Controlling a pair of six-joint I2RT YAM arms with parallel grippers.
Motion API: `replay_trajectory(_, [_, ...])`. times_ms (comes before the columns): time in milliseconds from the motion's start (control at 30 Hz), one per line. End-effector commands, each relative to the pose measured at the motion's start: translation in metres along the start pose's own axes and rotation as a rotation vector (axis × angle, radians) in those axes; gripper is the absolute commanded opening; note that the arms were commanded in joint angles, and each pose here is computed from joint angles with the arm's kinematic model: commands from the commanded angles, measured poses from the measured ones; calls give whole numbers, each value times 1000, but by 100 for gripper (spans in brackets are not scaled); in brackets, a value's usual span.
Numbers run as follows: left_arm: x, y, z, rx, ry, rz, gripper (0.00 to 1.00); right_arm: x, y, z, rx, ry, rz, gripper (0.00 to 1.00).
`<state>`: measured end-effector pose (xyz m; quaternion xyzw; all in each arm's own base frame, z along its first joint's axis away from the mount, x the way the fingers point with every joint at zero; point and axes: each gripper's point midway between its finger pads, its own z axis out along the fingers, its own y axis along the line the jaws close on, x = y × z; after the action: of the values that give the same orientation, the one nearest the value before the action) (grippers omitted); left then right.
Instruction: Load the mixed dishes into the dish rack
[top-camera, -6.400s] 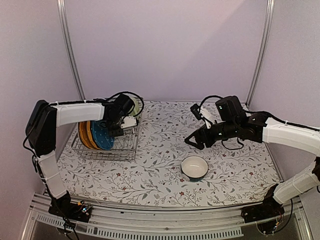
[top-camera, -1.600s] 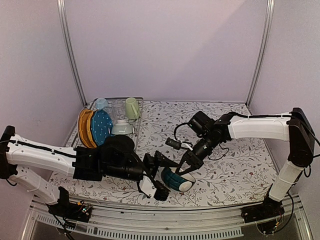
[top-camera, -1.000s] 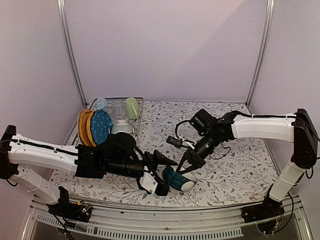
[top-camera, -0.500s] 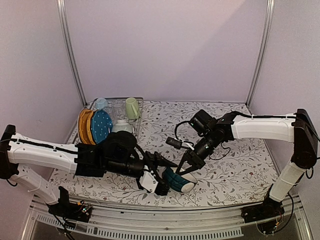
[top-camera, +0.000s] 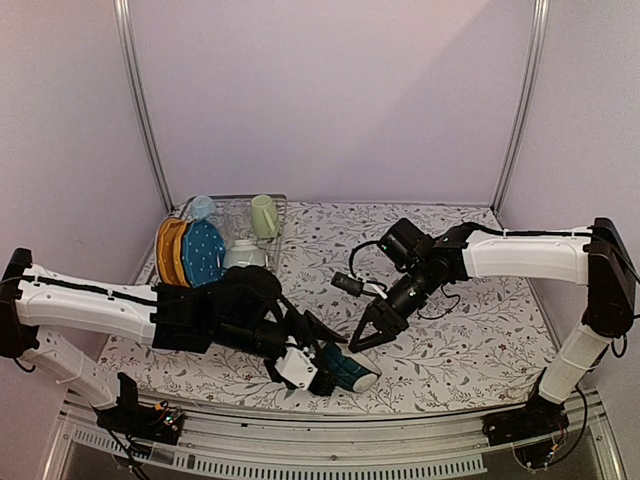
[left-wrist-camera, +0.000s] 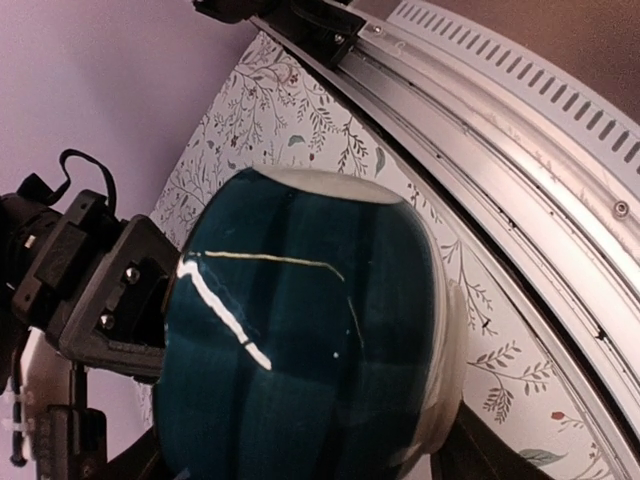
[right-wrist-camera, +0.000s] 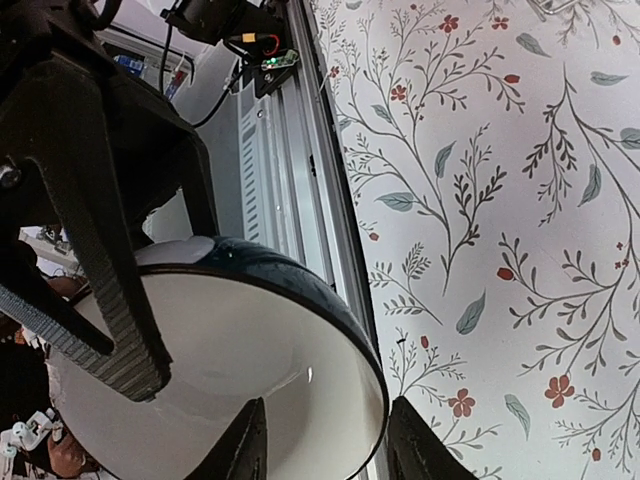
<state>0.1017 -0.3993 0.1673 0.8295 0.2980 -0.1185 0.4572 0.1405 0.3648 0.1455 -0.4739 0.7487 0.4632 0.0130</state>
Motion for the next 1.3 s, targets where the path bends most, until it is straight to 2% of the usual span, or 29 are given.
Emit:
replay_trajectory(0, [10,19,-7,-16,59,-41,27,-12,-4,-12,67,-36,-10,43])
replay_trajectory(167, [36,20,-19,15,188,-85,24,-26,-19,-47,146,-133,43,46])
replay_trajectory(467, [72,59,-66,-59,302,-213,24,-47,-14,-103,237,-301,45,47])
replay_trajectory(733, [114,93,-125,-160,385,-406,25,-41,-21,-96,220,-293,53,47])
replay_trajectory(967, [176,83,-169,-156,512,-642,25,-40,-23,-90,191,-299,42,47])
replay_trajectory(1067, [196,78,-179,-126,534,-741,25,-38,-25,-87,180,-296,43,46])
replay_trajectory(1267, [225,74,-174,-75,553,-836,26,-33,-26,-83,169,-289,43,46])
